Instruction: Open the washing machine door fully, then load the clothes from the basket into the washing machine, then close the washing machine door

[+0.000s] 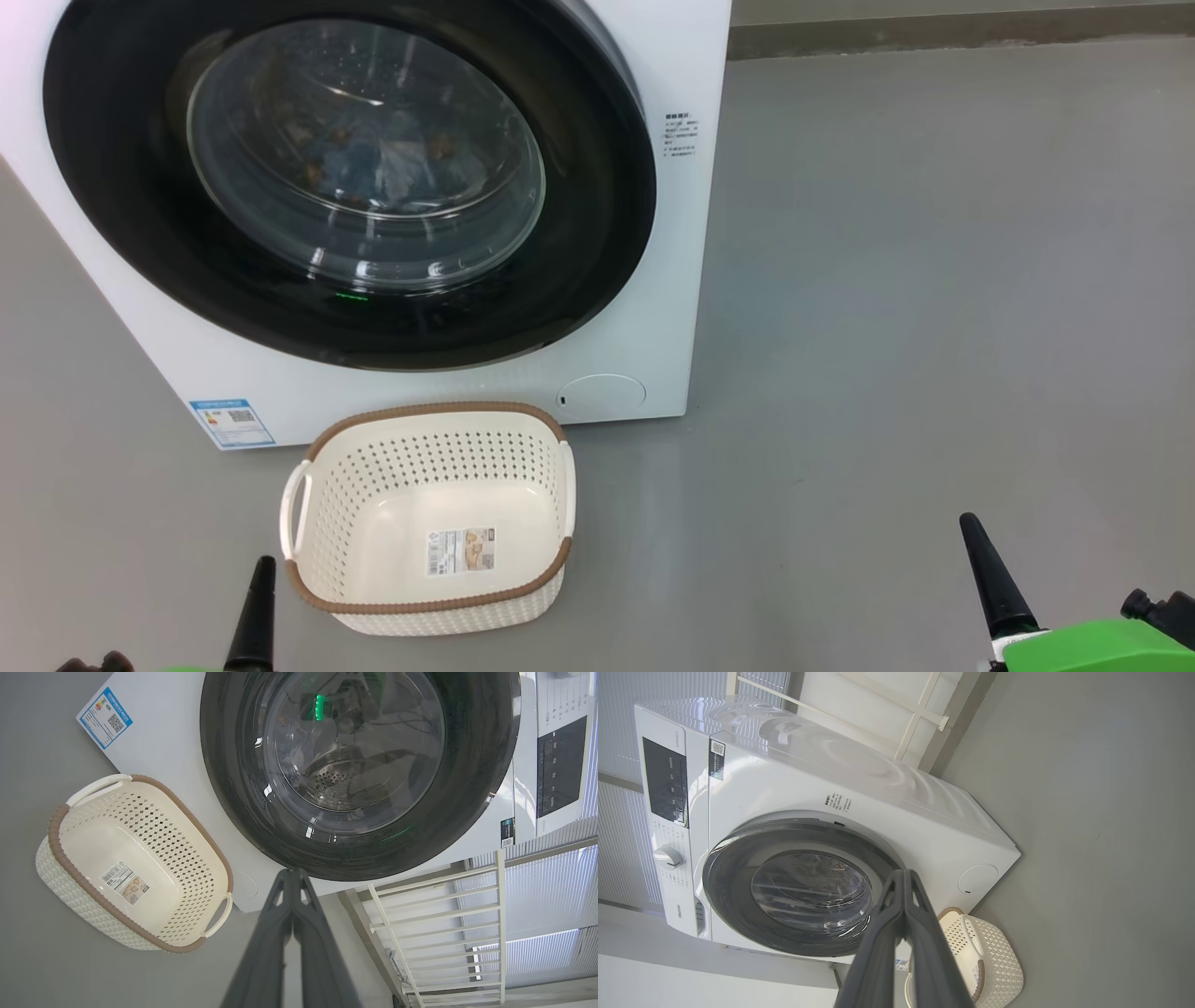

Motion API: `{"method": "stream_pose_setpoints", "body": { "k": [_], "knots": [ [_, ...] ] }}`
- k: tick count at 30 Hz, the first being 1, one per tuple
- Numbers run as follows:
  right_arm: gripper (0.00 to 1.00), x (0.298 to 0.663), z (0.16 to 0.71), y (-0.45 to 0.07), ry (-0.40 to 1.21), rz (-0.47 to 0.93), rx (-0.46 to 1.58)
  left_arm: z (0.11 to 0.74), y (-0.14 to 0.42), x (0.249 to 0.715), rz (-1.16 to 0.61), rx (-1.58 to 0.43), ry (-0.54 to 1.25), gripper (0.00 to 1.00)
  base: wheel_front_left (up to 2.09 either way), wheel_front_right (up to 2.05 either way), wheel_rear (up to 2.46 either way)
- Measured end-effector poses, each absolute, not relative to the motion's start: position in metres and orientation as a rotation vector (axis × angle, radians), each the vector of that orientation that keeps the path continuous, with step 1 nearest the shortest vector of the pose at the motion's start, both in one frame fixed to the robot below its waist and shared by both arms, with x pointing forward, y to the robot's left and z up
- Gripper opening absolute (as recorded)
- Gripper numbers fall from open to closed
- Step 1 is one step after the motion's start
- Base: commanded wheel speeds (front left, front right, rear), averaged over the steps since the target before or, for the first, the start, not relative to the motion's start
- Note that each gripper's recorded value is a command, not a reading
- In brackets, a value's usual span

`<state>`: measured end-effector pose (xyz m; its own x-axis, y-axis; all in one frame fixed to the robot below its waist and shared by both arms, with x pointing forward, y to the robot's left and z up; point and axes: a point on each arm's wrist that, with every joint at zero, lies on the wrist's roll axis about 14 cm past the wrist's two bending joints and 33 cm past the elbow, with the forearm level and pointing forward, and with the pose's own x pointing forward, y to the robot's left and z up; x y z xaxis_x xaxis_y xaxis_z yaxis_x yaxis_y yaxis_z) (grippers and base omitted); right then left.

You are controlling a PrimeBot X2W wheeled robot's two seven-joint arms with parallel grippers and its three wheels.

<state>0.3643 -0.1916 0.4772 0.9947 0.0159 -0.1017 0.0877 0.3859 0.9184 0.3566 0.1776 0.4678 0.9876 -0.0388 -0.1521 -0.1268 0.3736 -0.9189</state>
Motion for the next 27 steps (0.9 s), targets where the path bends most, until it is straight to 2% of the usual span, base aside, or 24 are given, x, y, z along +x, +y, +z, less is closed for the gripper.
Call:
{"method": "stream_pose_setpoints", "body": {
  "k": [27],
  "knots": [
    [0.0,0.374,0.482,-0.202,0.049,-0.071,1.491,0.479,0.184,0.373,0.045,-1.5,0.105,0.0,0.0,0.0,0.0]
  ]
}}
